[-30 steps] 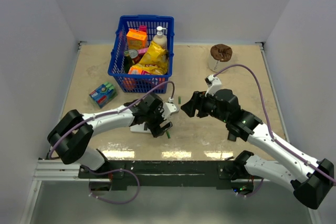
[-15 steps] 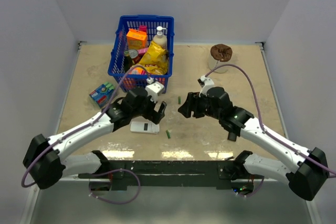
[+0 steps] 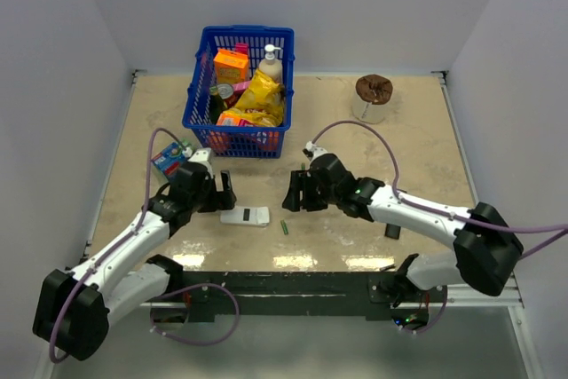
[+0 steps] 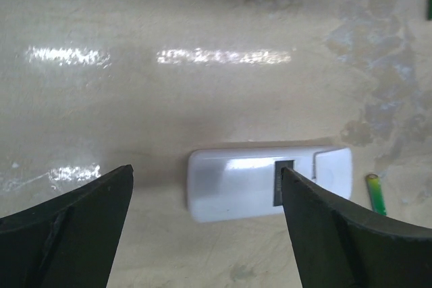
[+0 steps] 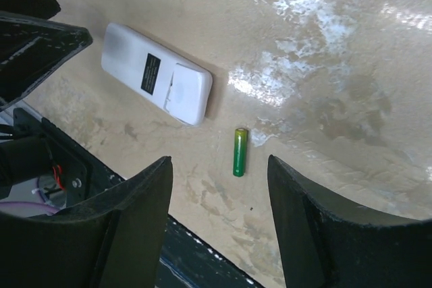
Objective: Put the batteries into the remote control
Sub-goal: Load the battery cover into the remote control.
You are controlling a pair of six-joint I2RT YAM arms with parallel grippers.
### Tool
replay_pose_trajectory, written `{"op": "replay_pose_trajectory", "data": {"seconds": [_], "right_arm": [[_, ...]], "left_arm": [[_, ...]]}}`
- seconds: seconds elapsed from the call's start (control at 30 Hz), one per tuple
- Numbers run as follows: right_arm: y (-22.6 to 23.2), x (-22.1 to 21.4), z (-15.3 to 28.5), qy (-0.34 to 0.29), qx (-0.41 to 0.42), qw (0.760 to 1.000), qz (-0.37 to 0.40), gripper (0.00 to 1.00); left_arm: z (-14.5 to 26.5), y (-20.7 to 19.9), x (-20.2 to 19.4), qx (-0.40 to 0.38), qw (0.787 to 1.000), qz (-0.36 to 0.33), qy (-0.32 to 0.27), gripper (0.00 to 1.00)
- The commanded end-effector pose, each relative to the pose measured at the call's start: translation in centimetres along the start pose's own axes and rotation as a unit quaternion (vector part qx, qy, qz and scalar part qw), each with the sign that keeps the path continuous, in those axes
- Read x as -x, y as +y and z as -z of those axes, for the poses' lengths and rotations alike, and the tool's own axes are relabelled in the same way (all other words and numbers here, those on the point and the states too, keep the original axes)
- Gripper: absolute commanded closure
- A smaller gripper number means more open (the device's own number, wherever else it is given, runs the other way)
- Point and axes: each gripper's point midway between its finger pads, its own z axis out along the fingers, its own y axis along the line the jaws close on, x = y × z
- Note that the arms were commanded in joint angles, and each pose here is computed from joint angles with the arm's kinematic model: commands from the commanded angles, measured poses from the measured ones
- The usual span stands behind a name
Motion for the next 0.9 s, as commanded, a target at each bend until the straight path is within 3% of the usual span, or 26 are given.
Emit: {"op": "replay_pose_trajectory", "data": {"seconds": [0.0,0.23,0.87], "right_arm": [[3.0,2.5,-0.9,-0.039,0.02,0.999,-0.011,0.4],[2.8,1.6,-3.8,-0.022,-0.008,1.0,-0.013,0.46],[2.4,-0.9,-8.5,0.036,-0.039,0.999,-0.007,0.49]], "left_arm": [[-0.7,1.2,-1.6,0.012,0.998,0.051,0.02,0.06],[-1.8,1.0,-3.5,-0.002,0.996,0.076,0.044,0.08],[-2.3,-0.2,-6.0,-0.041,0.991,0.091,0.092,0.17]]}}
